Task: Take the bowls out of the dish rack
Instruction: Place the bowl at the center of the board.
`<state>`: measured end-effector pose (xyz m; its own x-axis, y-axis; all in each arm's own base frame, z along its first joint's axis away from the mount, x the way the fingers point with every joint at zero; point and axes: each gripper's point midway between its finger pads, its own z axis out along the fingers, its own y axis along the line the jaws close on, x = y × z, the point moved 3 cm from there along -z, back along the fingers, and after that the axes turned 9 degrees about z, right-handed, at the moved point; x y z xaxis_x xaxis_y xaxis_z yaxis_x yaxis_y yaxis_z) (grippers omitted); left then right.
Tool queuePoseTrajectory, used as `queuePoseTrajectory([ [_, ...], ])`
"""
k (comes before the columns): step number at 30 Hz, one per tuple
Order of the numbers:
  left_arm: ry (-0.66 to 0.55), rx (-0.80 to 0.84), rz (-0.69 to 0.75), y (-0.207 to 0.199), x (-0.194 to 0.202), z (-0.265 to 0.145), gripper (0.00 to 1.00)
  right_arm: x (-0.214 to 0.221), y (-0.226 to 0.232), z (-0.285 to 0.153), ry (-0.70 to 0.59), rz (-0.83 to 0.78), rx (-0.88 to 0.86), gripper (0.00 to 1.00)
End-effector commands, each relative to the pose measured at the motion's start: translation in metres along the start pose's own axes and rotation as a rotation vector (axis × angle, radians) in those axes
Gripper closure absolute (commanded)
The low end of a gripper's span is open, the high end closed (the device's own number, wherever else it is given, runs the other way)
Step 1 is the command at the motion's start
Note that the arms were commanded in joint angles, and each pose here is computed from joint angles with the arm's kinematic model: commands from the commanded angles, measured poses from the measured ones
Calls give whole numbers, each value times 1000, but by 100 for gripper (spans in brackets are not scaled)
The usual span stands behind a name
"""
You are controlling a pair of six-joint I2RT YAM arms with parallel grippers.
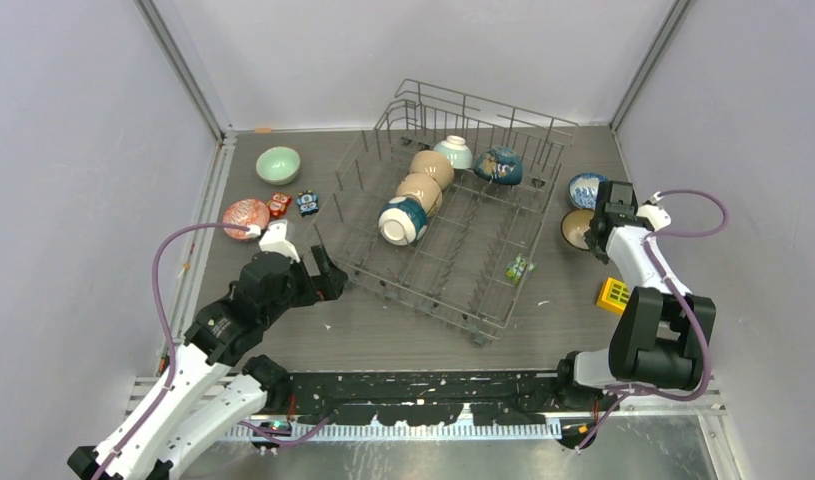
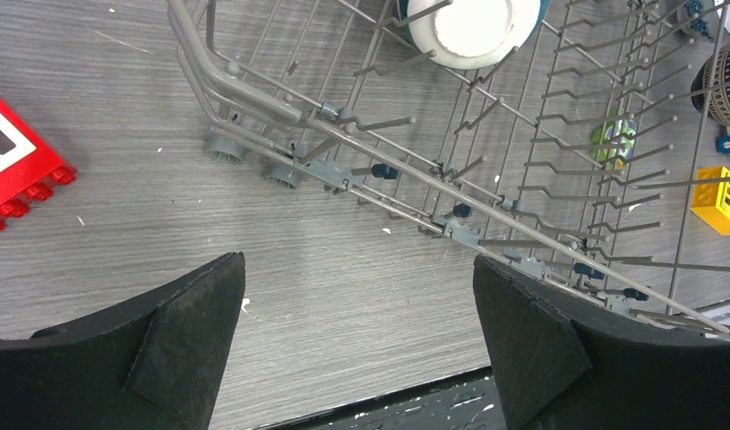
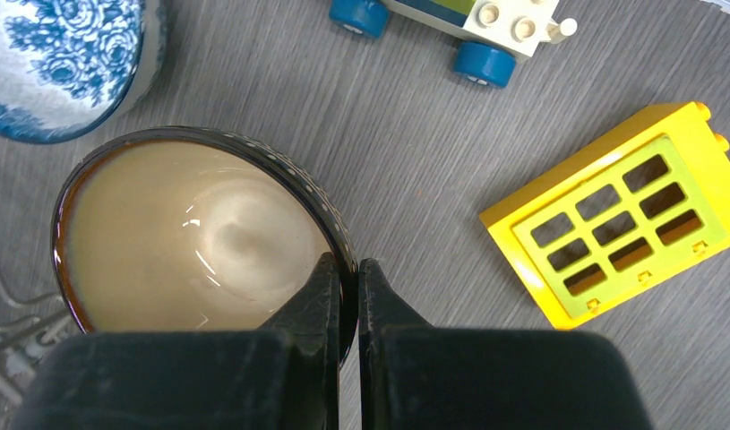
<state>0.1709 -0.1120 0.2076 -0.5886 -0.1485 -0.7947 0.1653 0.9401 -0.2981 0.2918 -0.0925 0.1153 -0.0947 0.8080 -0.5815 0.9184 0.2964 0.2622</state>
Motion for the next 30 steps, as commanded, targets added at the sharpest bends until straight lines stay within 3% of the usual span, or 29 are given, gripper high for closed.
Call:
queuePoseTrajectory([
  [1,-23,-20,-28,3,-3,1,0,-24,24,8,-72,95,-70,99],
  [22,-10,-54,-42,11,4,-5,0,-8,17,45,-4,78,9,99],
  [25,-10,-55,-45,11,5,-5,0,-6,17,46,1,68,9,90],
  [30,-8,-50,-51,10,6,-3,0,-5,18,45,18,57,6,63],
])
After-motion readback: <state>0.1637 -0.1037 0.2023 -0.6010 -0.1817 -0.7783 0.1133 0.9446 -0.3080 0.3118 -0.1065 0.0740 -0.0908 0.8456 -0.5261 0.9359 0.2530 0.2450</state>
